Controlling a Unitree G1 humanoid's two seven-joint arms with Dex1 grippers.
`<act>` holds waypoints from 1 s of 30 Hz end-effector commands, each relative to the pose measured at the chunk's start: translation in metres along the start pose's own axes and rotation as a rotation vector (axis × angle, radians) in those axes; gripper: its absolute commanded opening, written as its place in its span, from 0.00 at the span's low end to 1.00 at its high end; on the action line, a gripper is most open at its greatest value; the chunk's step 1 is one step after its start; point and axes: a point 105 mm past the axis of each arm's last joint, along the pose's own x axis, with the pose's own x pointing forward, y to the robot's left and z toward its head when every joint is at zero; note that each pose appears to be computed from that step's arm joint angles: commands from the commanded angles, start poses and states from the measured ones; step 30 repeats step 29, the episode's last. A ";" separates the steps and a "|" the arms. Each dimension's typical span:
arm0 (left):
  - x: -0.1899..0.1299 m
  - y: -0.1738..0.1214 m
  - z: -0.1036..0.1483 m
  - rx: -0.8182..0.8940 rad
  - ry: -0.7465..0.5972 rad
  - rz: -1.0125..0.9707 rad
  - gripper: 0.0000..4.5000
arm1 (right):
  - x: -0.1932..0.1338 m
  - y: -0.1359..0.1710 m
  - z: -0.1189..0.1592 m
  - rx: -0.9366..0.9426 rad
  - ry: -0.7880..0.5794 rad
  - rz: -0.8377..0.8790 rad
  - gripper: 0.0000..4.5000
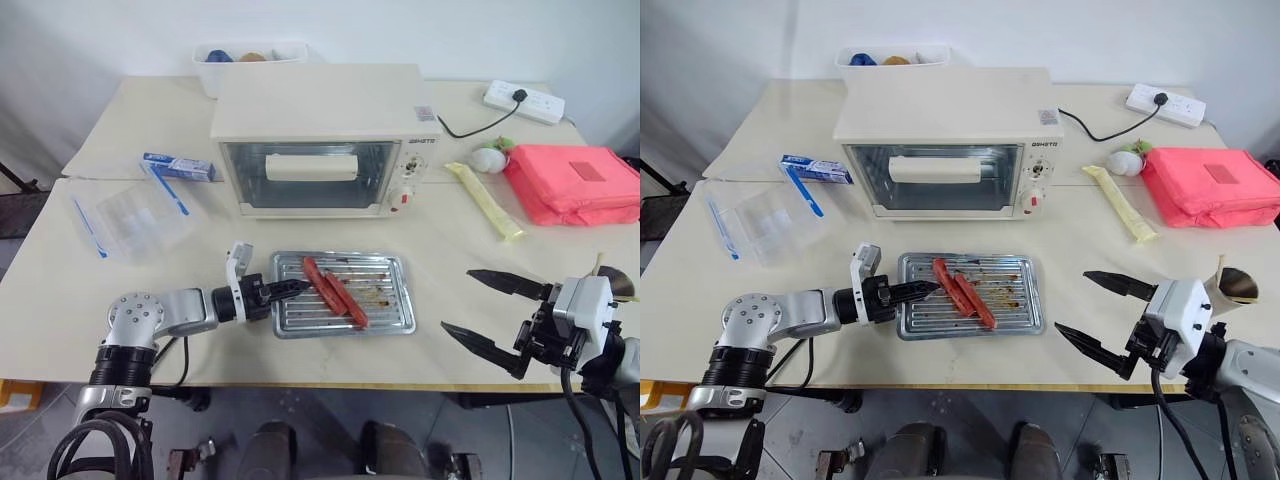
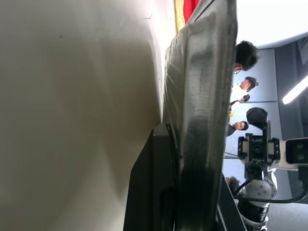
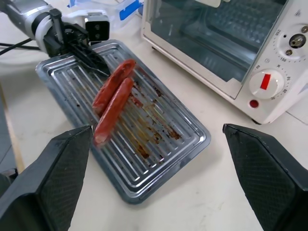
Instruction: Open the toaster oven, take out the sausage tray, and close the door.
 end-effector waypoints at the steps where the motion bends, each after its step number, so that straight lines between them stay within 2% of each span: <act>1: -0.008 0.006 0.011 0.074 -0.032 0.073 0.20 | 0.003 0.002 0.005 -0.007 -0.025 0.013 1.00; 5: -0.031 -0.004 0.018 0.237 -0.053 0.079 0.46 | 0.005 0.004 0.001 0.002 -0.025 0.033 1.00; 8: -0.055 0.005 0.018 0.320 -0.054 0.161 0.63 | 0.006 0.004 -0.001 0.002 -0.021 0.047 1.00; 11: -0.093 0.012 0.007 0.484 0.013 0.233 0.82 | 0.004 0.000 -0.003 0.006 -0.012 0.070 1.00; 13: -0.121 0.022 -0.001 0.652 0.095 0.304 0.94 | 0.002 -0.003 -0.005 0.016 -0.002 0.086 1.00; 14: -0.129 0.019 -0.004 0.756 0.131 0.277 1.00 | 0.001 -0.004 -0.006 0.019 0.002 0.096 1.00; 15: -0.133 0.016 -0.007 0.824 0.156 0.251 1.00 | 0.000 -0.004 -0.007 0.020 0.004 0.103 1.00; 17: -0.135 0.009 -0.008 0.852 0.139 0.195 1.00 | -0.001 -0.005 -0.008 0.021 0.007 0.115 1.00; 20: -0.145 0.000 0.003 0.889 0.032 0.195 1.00 | -0.001 -0.004 -0.009 0.027 0.009 0.138 1.00; 22: -0.161 -0.021 0.020 1.336 -0.108 0.261 1.00 | 0.002 -0.006 -0.004 0.018 -0.002 0.162 1.00; 24: -0.175 -0.024 0.001 1.504 -0.010 0.296 1.00 | 0.004 -0.007 0.002 0.004 -0.011 0.181 1.00; 26: -0.178 -0.021 -0.011 1.451 0.025 0.277 1.00 | 0.006 -0.004 0.005 0.008 -0.022 0.198 1.00; 30: -0.174 -0.024 -0.004 1.393 -0.070 0.250 1.00 | 0.010 -0.003 0.006 0.012 -0.038 0.197 1.00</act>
